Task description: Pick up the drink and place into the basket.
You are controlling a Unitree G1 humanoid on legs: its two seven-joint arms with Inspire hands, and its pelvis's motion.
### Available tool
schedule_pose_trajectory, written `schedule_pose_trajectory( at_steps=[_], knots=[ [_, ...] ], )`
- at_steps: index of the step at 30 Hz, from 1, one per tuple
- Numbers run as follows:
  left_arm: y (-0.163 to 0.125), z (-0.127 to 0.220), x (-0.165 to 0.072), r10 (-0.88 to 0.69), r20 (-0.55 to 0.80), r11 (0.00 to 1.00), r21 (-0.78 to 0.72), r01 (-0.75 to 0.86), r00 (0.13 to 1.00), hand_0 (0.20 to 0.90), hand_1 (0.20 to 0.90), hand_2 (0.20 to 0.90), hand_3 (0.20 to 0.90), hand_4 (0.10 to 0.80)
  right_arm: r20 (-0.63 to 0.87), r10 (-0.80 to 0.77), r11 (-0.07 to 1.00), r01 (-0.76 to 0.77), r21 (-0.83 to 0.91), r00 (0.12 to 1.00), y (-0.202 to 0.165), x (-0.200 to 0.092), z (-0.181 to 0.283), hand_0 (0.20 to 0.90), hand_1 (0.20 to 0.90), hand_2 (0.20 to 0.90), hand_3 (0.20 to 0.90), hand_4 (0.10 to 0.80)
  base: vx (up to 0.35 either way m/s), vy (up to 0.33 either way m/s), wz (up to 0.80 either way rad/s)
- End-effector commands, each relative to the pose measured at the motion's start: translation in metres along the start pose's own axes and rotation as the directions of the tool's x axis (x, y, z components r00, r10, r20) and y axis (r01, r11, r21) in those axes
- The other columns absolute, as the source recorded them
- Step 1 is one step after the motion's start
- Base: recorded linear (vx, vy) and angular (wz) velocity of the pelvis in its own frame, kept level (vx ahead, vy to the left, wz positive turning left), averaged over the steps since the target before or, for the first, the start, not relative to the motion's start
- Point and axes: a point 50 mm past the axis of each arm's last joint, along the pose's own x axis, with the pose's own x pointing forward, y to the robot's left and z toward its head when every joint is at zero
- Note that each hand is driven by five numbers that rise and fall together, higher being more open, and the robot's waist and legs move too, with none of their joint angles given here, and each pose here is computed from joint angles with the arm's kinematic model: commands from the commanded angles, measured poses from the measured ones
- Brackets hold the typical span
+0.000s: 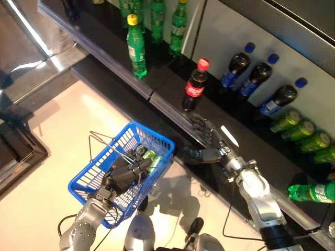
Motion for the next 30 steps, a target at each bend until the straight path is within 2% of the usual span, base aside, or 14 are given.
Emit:
schedule_pose_trajectory(
  at_steps=[1,14,20,30],
  knots=[
    [-0.064,0.078,0.014,-0.420,0.518,0.903,0.156,0.401,0.745,0.300,0.300,0.300,0.200,0.100,0.044,-0.058,0.998,0.057,0.019,0.997,-0.001,-0.018,-0.011,0.900,0.900,0.900,0.900,0.800,-0.003,-0.005,-0.25],
    [-0.020,0.073,0.009,-0.186,0.557,0.981,0.061,0.184,0.809,0.300,0.300,0.300,0.200,0.100,-0.044,-0.379,0.925,0.379,0.002,0.924,-0.032,-0.055,-0.038,0.900,0.900,0.900,0.900,0.800,0.005,-0.006,-0.14],
    [0.011,0.064,0.003,-0.017,0.552,1.000,-0.010,0.027,0.833,0.300,0.300,0.300,0.200,0.100,-0.152,-0.533,0.843,0.538,-0.011,0.833,-0.045,-0.078,-0.062,0.900,0.900,0.900,0.900,0.800,0.012,-0.004,-0.16],
    [0.056,0.039,-0.016,0.246,0.500,0.969,-0.124,-0.213,0.830,0.300,0.300,0.300,0.200,0.100,-0.281,-0.667,0.729,0.682,-0.057,0.690,-0.060,-0.108,-0.091,0.900,0.900,0.900,0.900,0.800,0.021,-0.047,-0.14]
  ],
)
